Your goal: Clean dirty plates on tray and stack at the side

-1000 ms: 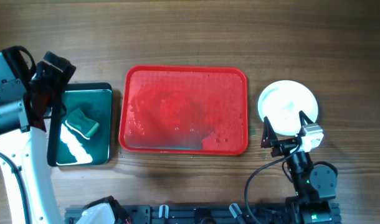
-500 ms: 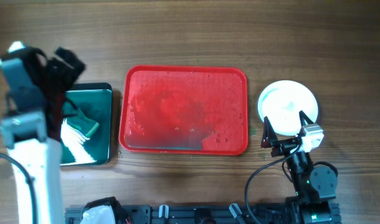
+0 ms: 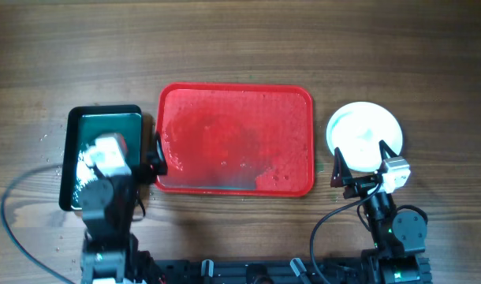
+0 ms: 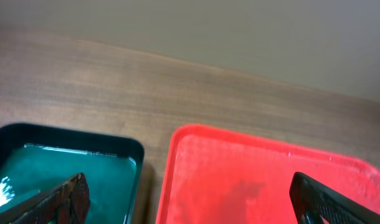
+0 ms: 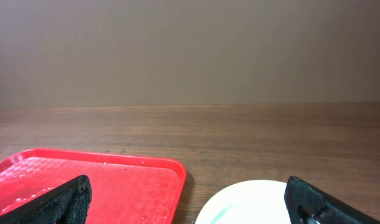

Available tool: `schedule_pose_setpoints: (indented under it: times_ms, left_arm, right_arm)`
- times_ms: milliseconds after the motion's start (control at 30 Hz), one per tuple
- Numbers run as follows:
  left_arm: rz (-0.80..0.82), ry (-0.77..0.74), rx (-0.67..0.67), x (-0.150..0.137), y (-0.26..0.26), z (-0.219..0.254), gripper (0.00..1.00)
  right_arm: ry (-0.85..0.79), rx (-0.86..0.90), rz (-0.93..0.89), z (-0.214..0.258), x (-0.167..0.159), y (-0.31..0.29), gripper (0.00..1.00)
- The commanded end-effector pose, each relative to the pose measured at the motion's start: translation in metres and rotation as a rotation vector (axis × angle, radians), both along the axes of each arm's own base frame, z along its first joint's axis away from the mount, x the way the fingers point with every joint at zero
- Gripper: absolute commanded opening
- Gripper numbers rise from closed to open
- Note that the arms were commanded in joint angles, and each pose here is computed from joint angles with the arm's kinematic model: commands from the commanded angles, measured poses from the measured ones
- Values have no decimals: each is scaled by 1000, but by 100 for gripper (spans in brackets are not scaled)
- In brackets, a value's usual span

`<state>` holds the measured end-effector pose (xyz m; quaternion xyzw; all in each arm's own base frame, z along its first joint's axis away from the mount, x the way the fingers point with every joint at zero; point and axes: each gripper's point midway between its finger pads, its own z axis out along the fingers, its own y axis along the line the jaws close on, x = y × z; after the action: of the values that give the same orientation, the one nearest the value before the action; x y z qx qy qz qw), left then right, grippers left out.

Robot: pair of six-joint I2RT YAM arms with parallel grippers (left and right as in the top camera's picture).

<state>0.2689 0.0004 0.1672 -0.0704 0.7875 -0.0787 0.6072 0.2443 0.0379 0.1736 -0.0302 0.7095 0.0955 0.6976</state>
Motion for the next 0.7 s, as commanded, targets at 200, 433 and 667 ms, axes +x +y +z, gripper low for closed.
schedule_pose_setpoints:
  times_ms: [200,433,667]
  left_arm:
    - [-138,-125,220,-21,-24,-20,100]
    - [-121,-176,221,-24,-22,-12,100]
    - [-119,-192,222,-25,-22,-8,100]
  right_arm:
    - [-9,15,-9,2,0,-1,100]
    - [-9,15,-9,2,0,-1,100]
    - [-9,15,-9,2,0,-1,100]
